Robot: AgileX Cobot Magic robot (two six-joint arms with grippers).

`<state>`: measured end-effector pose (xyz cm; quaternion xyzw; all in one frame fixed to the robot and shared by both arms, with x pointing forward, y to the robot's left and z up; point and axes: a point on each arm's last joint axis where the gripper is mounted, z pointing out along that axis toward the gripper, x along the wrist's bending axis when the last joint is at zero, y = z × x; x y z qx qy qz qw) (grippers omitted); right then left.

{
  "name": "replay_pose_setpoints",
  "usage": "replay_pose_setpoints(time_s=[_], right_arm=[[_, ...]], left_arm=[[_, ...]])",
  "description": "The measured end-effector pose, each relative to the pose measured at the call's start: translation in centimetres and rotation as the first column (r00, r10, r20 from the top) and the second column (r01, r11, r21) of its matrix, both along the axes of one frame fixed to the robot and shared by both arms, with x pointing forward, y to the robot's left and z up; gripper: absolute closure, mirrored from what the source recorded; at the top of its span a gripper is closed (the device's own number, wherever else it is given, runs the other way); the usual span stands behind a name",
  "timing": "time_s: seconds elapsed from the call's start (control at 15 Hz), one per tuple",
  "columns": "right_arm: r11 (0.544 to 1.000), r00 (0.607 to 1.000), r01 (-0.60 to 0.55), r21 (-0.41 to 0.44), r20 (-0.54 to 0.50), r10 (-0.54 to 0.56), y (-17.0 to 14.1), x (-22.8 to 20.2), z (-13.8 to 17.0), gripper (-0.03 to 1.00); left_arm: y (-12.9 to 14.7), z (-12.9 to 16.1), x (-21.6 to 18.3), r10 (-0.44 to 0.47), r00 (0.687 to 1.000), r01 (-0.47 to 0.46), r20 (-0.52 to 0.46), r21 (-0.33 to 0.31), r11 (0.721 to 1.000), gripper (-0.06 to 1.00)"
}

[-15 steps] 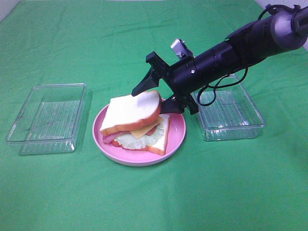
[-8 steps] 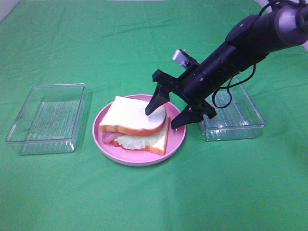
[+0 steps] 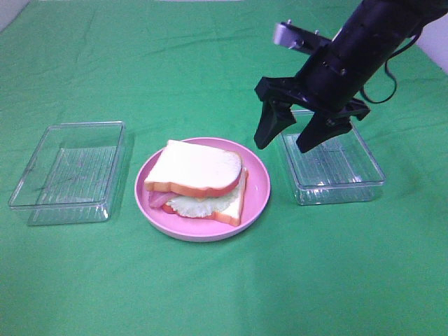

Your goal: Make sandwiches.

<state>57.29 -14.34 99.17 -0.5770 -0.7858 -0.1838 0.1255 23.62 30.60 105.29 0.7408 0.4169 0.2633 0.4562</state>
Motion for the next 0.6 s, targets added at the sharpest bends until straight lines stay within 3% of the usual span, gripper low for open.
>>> replay_pose_setpoints(time_s=[0.27,0.33,0.6], right_arm=[[0.998,0.993,-0.003,-0.055,0.115,0.009,-2.3,-4.4,4.7,0.27],[0.997,0.983,-0.011,-0.081,0.180,0.025,-3.9,-8.0,6.5,0.27],[0.996,0.960,-0.012,-0.089,0.278,0.036,-6.6,-14.7,8.0,0.27]], left_arm=[[0.0,0.0,0.0,0.000,1.000,0.000,0.000,0.000,1.000,0.23],[0.0,0.0,0.0,0.000,1.000,0.000,0.000,0.000,1.000,0.23],[0.0,0.0,0.0,0.000,1.000,0.000,0.000,0.000,1.000,0.23]])
